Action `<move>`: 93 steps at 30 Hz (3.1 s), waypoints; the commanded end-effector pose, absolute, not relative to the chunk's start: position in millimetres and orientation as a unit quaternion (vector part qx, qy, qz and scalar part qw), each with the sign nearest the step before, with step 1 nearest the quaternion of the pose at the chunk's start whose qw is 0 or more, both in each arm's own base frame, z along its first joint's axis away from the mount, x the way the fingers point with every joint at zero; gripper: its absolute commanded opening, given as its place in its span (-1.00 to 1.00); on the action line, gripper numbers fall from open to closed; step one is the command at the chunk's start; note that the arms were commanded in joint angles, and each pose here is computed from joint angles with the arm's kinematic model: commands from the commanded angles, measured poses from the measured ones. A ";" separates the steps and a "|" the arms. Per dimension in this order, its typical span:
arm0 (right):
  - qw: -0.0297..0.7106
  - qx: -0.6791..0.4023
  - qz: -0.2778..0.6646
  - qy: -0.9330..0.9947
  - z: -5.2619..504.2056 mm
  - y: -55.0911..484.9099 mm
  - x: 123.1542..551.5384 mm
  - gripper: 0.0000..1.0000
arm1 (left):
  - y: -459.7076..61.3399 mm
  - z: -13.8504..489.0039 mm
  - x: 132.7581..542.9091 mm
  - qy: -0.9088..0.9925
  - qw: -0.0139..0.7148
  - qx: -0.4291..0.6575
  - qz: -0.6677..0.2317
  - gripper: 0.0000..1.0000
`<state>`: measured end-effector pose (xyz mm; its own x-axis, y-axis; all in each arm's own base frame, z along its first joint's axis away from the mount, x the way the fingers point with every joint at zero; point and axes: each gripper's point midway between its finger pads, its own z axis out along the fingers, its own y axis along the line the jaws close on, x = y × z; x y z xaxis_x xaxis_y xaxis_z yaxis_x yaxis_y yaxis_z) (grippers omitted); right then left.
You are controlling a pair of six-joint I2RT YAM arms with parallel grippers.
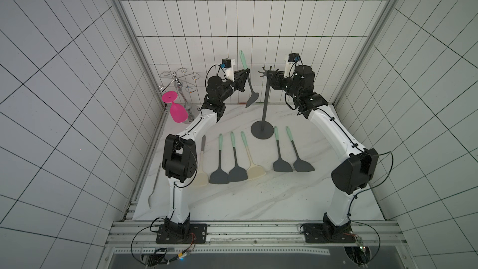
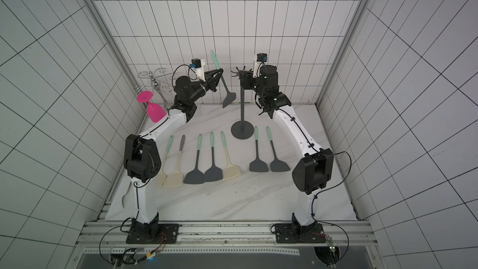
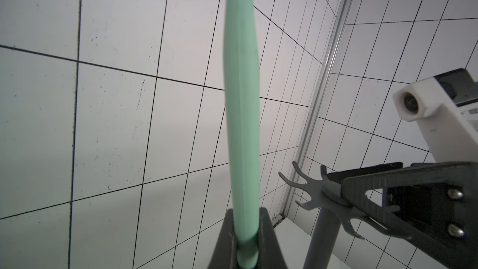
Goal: Take the spatula off the kitchen utensil rack
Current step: Take off the spatula from the rack, then place the spatula at the center of the board.
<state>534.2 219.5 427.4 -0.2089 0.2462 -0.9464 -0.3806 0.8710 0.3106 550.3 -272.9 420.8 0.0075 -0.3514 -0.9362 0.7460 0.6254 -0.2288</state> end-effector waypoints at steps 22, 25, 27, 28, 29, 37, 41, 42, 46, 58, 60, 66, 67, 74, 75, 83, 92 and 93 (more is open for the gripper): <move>0.512 -0.080 0.255 0.817 356.5 188.4 362.7 0.24 | -232.1 388.0 397.0 0.732 0.551 0.045 -0.398 -1.00; 0.496 -0.097 0.262 0.822 338.3 206.5 339.8 0.23 | -244.8 372.4 383.7 0.747 0.531 0.040 -0.397 -1.00; 0.491 -0.115 0.266 0.821 331.4 223.4 326.7 0.23 | -256.1 362.0 376.4 0.757 0.515 0.035 -0.400 -1.00; 0.488 -0.125 0.268 0.821 328.7 231.2 322.0 0.23 | -261.3 357.8 373.9 0.761 0.508 0.035 -0.402 -1.00; 0.486 -0.136 0.269 0.820 328.1 239.8 316.5 0.24 | -267.2 352.4 371.3 0.767 0.497 0.035 -0.405 -1.00; 0.475 -0.214 0.247 0.817 316.0 296.0 293.5 0.25 | -284.0 329.7 362.6 0.792 0.432 0.006 -0.432 -1.00; 0.462 -0.234 0.205 0.831 295.6 311.3 299.2 0.26 | -286.1 333.0 355.4 0.791 0.425 0.009 -0.441 -1.00; 0.461 -0.235 0.186 0.835 291.3 311.7 302.6 0.26 | -285.5 334.6 352.9 0.790 0.425 0.010 -0.442 -1.00; 0.466 -0.235 0.131 0.843 282.9 306.7 311.7 0.17 | -280.3 336.5 344.8 0.792 0.425 0.015 -0.438 -1.00; 0.439 -0.275 0.240 0.821 289.9 295.2 295.3 -1.00 | -257.6 344.0 317.4 0.751 0.422 0.112 -0.495 -0.26; 0.406 -0.292 0.305 0.811 291.2 297.7 287.2 -1.00 | -254.1 357.3 306.4 0.715 0.428 0.147 -0.533 0.08; 0.314 -0.340 0.450 0.764 297.7 309.1 252.8 -1.00 | -245.9 375.0 284.8 0.660 0.445 0.218 -0.565 0.35; 0.303 -0.346 0.471 0.753 300.3 312.4 246.3 -1.00 | -247.2 374.9 282.5 0.655 0.444 0.229 -0.568 0.36; 0.240 -0.354 0.576 0.697 315.0 328.1 222.2 -1.00 | -260.4 376.5 287.4 0.634 0.413 0.252 -0.603 0.37; 0.236 -0.354 0.584 0.692 316.9 328.8 220.9 -1.00 | -262.2 375.5 289.6 0.635 0.408 0.254 -0.605 0.37; 0.193 -0.356 0.618 0.674 313.9 333.3 212.1 -1.00 | -270.8 389.8 285.0 0.602 0.368 0.271 -0.655 0.16; 0.248 -0.289 0.536 0.753 287.1 312.7 255.4 -0.13 | -268.2 379.9 299.1 0.648 0.360 0.217 -0.635 -1.00; 0.273 -0.274 0.482 0.786 278.2 302.0 267.0 -0.06 | -265.0 374.2 307.1 0.672 0.381 0.196 -0.604 -1.00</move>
